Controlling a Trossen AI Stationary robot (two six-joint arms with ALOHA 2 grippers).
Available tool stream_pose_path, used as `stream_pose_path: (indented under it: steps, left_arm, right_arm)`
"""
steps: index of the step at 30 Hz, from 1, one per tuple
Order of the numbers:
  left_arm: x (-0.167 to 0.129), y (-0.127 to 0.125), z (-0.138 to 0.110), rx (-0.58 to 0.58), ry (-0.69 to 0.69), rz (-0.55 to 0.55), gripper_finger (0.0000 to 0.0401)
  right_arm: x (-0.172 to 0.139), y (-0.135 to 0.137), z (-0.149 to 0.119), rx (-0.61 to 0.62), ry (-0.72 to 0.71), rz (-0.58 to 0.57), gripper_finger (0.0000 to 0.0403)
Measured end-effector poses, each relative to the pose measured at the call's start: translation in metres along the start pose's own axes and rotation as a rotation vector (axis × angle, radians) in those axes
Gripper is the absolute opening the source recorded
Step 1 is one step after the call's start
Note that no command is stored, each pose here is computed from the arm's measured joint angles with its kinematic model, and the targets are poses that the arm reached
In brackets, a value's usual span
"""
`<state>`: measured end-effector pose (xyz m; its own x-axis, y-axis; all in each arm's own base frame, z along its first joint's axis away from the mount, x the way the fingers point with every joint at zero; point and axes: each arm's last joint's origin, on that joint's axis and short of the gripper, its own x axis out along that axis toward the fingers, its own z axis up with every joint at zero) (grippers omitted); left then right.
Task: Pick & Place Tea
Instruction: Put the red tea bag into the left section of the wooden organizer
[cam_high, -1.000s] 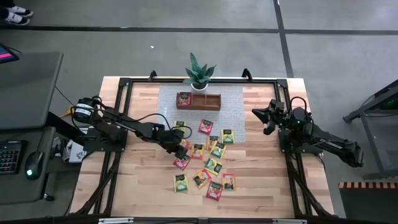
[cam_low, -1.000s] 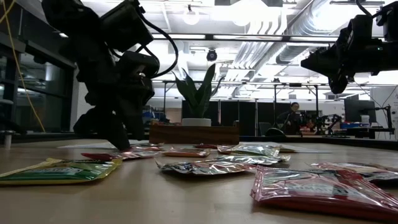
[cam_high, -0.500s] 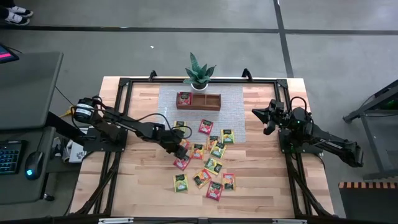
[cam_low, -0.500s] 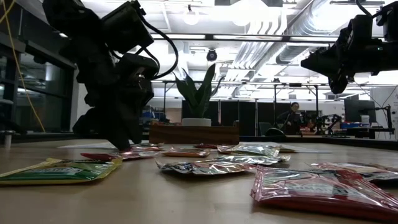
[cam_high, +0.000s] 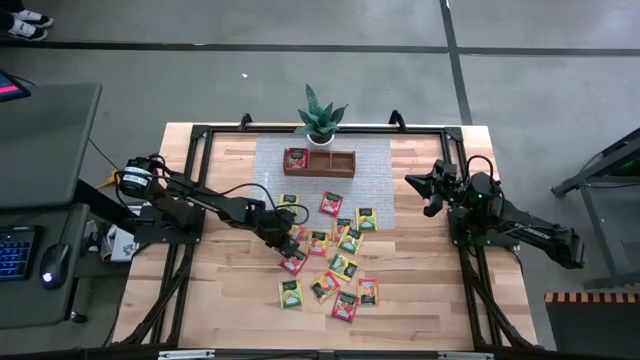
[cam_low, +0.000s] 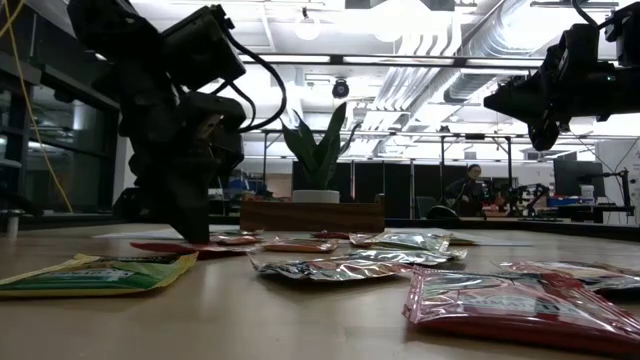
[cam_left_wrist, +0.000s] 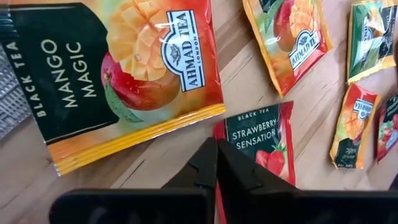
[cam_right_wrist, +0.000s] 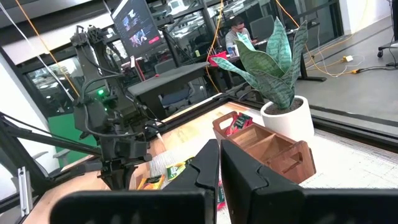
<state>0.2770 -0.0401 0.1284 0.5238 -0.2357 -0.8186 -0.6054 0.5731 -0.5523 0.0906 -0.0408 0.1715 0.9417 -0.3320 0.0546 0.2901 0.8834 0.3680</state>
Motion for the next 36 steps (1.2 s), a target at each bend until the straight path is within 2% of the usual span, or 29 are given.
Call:
stream_pose_path:
  steps: [11,15,19,24,31,36]
  left_arm:
    - [-0.001,0.000,0.000,0.014,-0.002,-0.004,0.0001]
    - [-0.009,-0.005,0.001,0.028,-0.014,-0.039,0.0000]
    - [-0.023,-0.010,0.002,0.034,-0.049,-0.066,0.0000]
    - [-0.043,-0.011,0.002,0.030,-0.107,-0.048,0.0000]
    - [-0.070,-0.005,0.007,-0.004,-0.189,-0.019,0.0000]
    - [-0.087,-0.003,0.013,-0.020,-0.253,-0.039,0.0000]
  right_arm:
    - [0.000,0.000,0.000,0.000,0.001,0.000,0.0012]
    - [0.000,0.000,0.000,0.000,0.000,0.000,0.0012]
    - [0.000,0.000,0.000,0.000,0.000,0.000,0.0012]
    - [0.000,0.000,0.000,0.000,0.000,0.000,0.0012]
    - [0.000,0.000,0.000,0.000,0.000,0.000,0.0012]
    - [0.000,0.000,0.000,0.000,0.000,0.000,0.0012]
